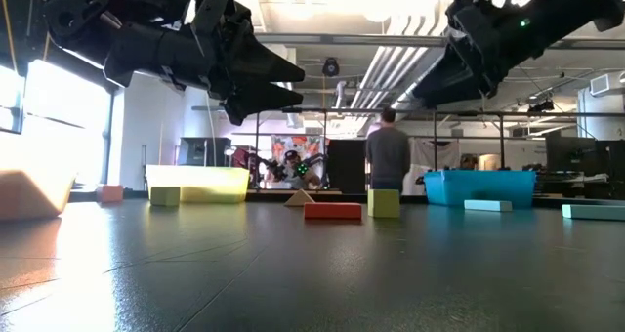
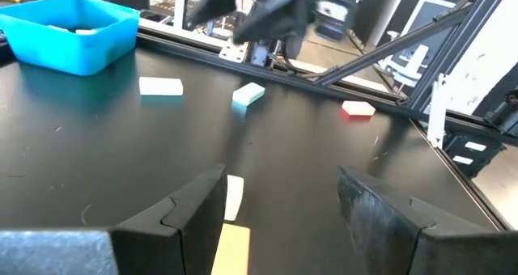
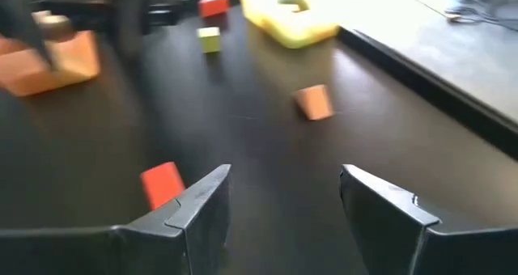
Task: Sort blocks by size
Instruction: Put the orange wooden block into the yellow bin
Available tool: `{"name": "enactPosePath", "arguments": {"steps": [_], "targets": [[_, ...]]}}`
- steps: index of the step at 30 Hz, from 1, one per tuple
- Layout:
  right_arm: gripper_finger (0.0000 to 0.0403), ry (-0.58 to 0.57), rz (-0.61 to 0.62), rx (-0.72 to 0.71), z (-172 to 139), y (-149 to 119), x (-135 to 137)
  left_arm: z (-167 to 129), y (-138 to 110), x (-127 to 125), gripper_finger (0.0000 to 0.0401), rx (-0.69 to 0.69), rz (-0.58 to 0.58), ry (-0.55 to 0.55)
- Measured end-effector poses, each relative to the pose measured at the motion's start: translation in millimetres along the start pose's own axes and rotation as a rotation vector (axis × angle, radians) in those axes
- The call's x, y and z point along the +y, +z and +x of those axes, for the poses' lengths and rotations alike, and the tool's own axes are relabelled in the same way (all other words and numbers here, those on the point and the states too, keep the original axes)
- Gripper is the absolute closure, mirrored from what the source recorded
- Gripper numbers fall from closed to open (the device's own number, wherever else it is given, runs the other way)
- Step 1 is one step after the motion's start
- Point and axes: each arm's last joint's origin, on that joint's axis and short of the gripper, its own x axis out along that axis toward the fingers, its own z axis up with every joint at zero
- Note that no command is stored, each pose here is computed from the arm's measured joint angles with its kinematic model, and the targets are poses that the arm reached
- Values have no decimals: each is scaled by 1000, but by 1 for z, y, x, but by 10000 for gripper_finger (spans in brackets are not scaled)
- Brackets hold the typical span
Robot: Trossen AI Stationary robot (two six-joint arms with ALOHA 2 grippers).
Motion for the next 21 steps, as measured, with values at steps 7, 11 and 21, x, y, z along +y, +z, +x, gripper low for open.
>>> {"name": "enactPosePath", "arguments": {"steps": [7, 11, 21], "targets": [[180, 79, -50, -69, 14, -10, 33, 0, 1, 1, 183, -15, -16, 32], [180, 114, -103, -110, 21, -14, 46, 0, 1, 1, 183, -19, -16, 46], [180, 224, -111, -153, -8, -8, 58, 0, 2, 2, 183, -26, 20, 48]]}}
